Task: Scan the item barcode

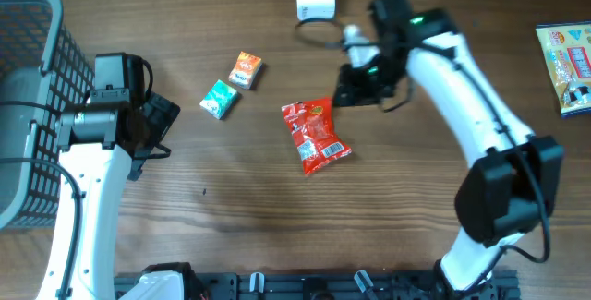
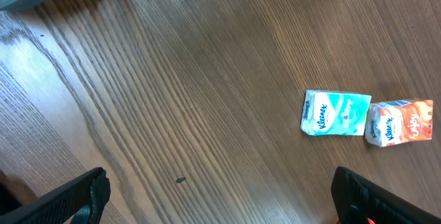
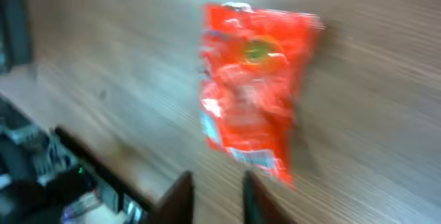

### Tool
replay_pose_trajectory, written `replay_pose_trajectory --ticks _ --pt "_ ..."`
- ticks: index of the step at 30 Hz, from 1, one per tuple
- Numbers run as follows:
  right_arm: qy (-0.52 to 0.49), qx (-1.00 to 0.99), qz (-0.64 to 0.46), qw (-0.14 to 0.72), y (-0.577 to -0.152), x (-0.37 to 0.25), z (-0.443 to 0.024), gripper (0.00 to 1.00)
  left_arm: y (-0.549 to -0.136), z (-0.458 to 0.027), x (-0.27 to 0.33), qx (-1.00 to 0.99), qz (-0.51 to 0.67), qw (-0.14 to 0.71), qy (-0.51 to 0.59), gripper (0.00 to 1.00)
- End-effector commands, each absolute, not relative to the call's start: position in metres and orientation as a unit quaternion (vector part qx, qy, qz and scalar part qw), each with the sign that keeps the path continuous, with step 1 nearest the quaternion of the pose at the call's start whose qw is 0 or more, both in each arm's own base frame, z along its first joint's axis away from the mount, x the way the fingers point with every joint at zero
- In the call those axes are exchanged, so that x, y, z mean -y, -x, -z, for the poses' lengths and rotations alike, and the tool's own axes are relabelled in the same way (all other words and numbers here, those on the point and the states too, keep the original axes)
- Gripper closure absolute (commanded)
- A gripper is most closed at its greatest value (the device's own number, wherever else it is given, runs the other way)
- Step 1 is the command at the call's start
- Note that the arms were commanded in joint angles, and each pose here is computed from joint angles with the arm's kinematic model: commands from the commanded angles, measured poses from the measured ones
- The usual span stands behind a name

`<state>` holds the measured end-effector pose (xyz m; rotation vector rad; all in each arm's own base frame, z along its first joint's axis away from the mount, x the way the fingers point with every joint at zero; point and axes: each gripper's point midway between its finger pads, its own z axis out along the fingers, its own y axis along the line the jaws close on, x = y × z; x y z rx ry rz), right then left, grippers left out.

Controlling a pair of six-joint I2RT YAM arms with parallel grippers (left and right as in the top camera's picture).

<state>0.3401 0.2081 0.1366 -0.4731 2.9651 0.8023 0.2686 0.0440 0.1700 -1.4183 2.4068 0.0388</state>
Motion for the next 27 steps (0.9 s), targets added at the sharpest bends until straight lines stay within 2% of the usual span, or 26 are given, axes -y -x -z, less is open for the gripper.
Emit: replay_pose_trajectory --ticks 1,4,7,10,12,14,16,17,19,20,21,22,24,27 --pt "0.116 -0.97 -0.214 -0.006 -0.325 -0.236 -0.098 0.96 -0.269 -0.172 -0.044 -0.847 -0.008 0.176 0.502 0.0" --pt "0.112 -0.973 -0.203 -0.009 -0.314 -0.246 -0.067 0.96 -0.269 -0.172 -0.044 -0.847 -0.008 0.176 0.502 0.0" --pt "0.065 -0.986 -0.154 0.004 -0.319 -0.223 -0.035 0.96 -0.269 -0.172 -0.044 -0.847 -0.008 0.176 0.502 0.0" --pt "0.083 -0.978 -0.189 -0.008 -0.313 -0.222 -0.011 0.96 -0.269 -0.172 -0.044 -0.847 -0.008 0.176 0.502 0.0" --pt "0.063 -0.988 -0.137 -0.022 -0.312 -0.197 0.006 0.96 -0.269 -0.172 -0.044 -0.847 -0.008 0.176 0.502 0.0" --pt "0.002 -0.998 -0.065 -0.023 -0.32 -0.163 -0.005 0.96 -0.269 -0.172 -0.044 -0.847 -0.008 0.176 0.502 0.0" --pt "-0.012 -0.998 -0.06 -0.014 -0.334 -0.151 -0.051 0.96 -0.269 -0.172 -0.044 -0.847 -0.008 0.176 0.502 0.0" --pt "-0.013 -0.997 -0.073 -0.007 -0.339 -0.154 -0.072 0.96 -0.269 -0.172 -0.044 -0.847 -0.008 0.176 0.502 0.0" --pt "0.057 -0.983 -0.176 0.005 -0.34 -0.191 -0.11 0.96 -0.269 -0.172 -0.044 -0.847 -0.008 0.176 0.502 0.0" --pt "0.109 -0.96 -0.259 0.009 -0.335 -0.219 -0.129 0.92 -0.269 -0.172 -0.044 -0.847 -0.008 0.176 0.502 0.0" --pt "0.124 -0.943 -0.309 0.004 -0.33 -0.239 -0.135 0.83 -0.269 -0.172 -0.044 -0.847 -0.008 0.176 0.502 0.0" --pt "0.129 -0.938 -0.321 0.002 -0.329 -0.247 -0.131 0.83 -0.269 -0.172 -0.044 -0.847 -0.008 0.176 0.502 0.0" --pt "0.122 -0.924 -0.362 -0.022 -0.32 -0.27 -0.111 0.94 -0.269 -0.172 -0.044 -0.847 -0.008 0.176 0.502 0.0" --pt "0.083 -0.893 -0.436 -0.077 -0.305 -0.29 -0.075 0.95 -0.269 -0.172 -0.044 -0.847 -0.008 0.176 0.502 0.0"
